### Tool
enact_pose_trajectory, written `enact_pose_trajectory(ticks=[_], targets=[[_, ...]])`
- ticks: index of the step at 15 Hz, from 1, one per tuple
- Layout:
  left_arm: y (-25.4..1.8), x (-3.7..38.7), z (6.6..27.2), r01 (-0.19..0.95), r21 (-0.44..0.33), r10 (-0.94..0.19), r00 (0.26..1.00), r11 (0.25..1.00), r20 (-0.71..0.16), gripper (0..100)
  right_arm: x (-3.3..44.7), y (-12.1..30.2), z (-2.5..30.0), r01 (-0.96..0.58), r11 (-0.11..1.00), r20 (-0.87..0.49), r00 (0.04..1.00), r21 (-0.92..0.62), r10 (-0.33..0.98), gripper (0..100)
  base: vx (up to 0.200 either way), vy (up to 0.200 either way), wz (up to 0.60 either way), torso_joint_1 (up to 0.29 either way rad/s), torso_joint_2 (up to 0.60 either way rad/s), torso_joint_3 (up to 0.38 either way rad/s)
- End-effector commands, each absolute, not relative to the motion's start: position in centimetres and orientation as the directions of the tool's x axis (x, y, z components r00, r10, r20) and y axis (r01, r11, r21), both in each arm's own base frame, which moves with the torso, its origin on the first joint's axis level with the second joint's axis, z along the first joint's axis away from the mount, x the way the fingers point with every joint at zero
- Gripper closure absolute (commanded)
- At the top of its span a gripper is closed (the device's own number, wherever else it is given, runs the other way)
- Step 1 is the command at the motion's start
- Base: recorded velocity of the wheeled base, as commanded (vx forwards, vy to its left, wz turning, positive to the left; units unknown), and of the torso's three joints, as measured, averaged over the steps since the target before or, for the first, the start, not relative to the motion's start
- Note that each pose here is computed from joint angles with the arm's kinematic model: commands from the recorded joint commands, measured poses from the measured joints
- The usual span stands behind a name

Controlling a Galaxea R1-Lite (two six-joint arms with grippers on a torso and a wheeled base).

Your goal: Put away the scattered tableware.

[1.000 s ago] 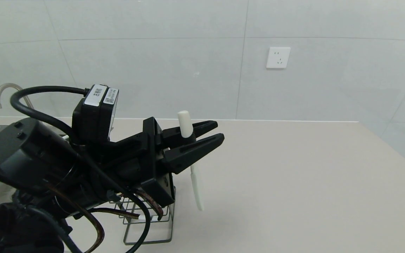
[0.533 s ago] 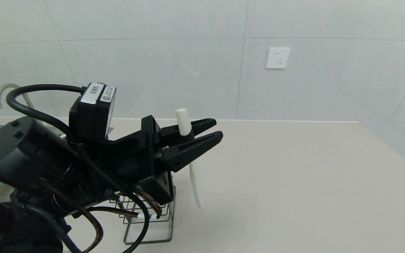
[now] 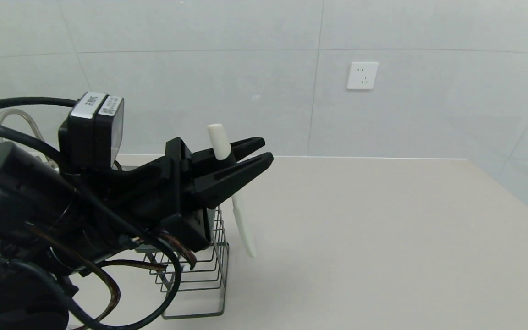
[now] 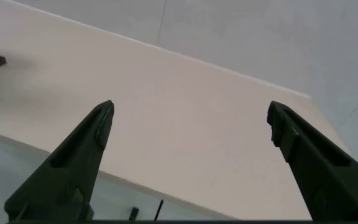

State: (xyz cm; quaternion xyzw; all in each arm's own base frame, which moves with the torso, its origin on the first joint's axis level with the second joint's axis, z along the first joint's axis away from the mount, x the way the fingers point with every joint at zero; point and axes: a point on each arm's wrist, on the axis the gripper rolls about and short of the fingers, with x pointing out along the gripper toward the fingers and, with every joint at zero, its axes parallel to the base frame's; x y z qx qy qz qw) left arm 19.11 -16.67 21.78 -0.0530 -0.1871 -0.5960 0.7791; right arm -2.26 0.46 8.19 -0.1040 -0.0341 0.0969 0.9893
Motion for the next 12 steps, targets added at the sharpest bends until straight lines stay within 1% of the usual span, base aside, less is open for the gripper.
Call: enact_pose_trajectory(ticks=[1,2,3,5,7,8,10,11,12], targets=[[-15.9,18.8,22.6,0.94,0.158,-0.897,0.224,0.302,0.38,100,-2.2,0.4,8.2,-0.184,0.965,0.045,0.98,-0.186,0.195,0,0.0,0.0,0.0,0.0,0.0,0.0],[-15.7,18.6,22.9,0.94,0.164,-0.896,0.218,0.299,0.387,100,-2.2,0.4,8.1,-0.154,0.983,0.042,0.986,-0.103,0.159,0,0.0,0.0,0.0,0.0,0.0,0.0],[-15.7,18.6,23.1,0.939,0.17,-0.895,0.213,0.298,0.391,100,-2.2,0.2,7.8,-0.091,0.995,0.008,0.996,-0.05,0.092,0,0.0,0.0,0.0,0.0,0.0,0.0],[-16.0,19.1,23.5,0.936,0.183,-0.89,0.208,0.302,0.405,100,-2.2,0.1,7.5,-0.044,0.999,-0.02,0.999,0.024,0.044,0,0.0,0.0,0.0,0.0,0.0,0.0],[-16.4,19.7,23.9,0.931,0.195,-0.885,0.207,0.309,0.417,100,-2.2,0.1,7.6,-0.044,0.999,-0.017,0.999,0.024,0.044,0,0.0,0.0,0.0,0.0,0.0,0.0],[-16.0,20.0,23.9,0.923,0.197,-0.88,0.225,0.33,0.418,100,-2.2,0.1,7.6,-0.044,0.999,-0.017,0.999,0.022,0.044,0,0.0,0.0,0.0,0.0,0.0,0.0],[-14.6,21.2,24.3,0.893,0.217,-0.861,0.278,0.395,0.426,100,-2.2,0.1,7.6,-0.044,0.999,-0.017,0.999,0.024,0.044,0,0.0,0.0,0.0,0.0,0.0,0.0],[-14.0,21.6,24.5,0.887,0.231,-0.86,0.278,0.401,0.427,100,-2.2,0.1,7.6,-0.044,0.999,-0.017,0.999,0.022,0.044,0,0.0,0.0,0.0,0.0,0.0,0.0],[-13.2,21.7,24.8,0.889,0.264,-0.876,0.246,0.375,0.414,100,-2.2,0.1,7.6,-0.044,0.999,-0.017,0.999,0.024,0.044,0,0.0,0.0,0.0,0.0,0.0,0.0]])
